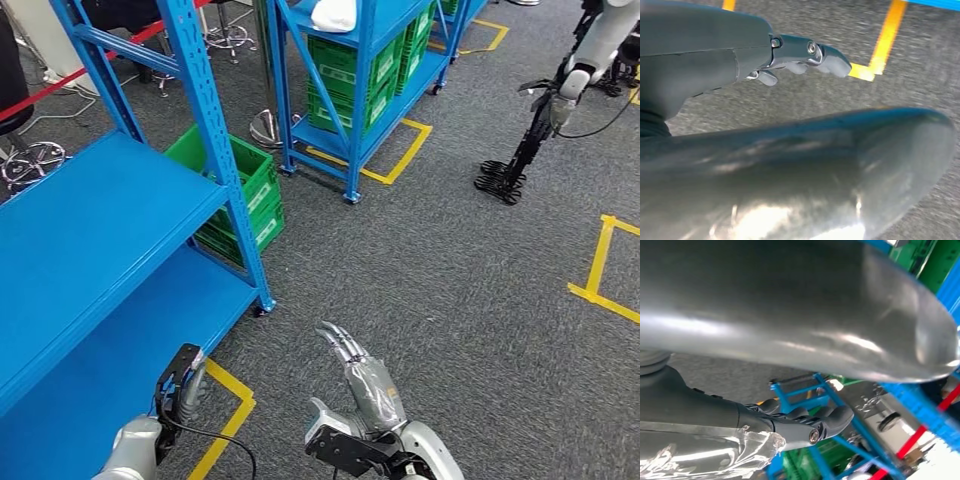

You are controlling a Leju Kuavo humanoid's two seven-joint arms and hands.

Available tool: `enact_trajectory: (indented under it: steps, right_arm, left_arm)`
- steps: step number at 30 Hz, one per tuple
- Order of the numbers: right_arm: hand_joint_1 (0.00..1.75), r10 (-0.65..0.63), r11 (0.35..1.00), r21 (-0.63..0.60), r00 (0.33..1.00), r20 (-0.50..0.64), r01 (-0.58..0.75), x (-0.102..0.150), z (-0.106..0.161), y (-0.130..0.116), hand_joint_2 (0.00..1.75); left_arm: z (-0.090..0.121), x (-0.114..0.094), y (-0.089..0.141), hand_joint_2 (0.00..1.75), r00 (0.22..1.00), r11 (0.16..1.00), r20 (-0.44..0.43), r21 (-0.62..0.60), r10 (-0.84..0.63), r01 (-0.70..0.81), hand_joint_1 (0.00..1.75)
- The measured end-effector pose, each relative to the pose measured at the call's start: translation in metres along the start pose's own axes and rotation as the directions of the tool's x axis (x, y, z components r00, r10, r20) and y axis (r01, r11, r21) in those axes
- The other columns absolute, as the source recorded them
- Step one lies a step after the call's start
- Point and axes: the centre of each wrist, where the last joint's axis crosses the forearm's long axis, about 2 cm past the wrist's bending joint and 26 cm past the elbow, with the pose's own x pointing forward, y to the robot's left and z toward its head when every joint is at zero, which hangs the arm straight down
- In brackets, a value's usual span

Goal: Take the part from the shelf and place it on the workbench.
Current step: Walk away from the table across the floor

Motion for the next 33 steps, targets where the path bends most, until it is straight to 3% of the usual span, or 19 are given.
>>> enact_trajectory:
  steps: [33]
  right_arm:
    - [0.00, 0.010, 1.000, 0.000, 1.000, 0.008, -0.010, -0.0007, -0.0008, -0.0016, 0.00]
  left_arm:
    - [0.0010, -0.0014, -0.0003, 0.00, 1.000, 1.000, -0.012, 0.006, 0.001, -0.001, 0.00]
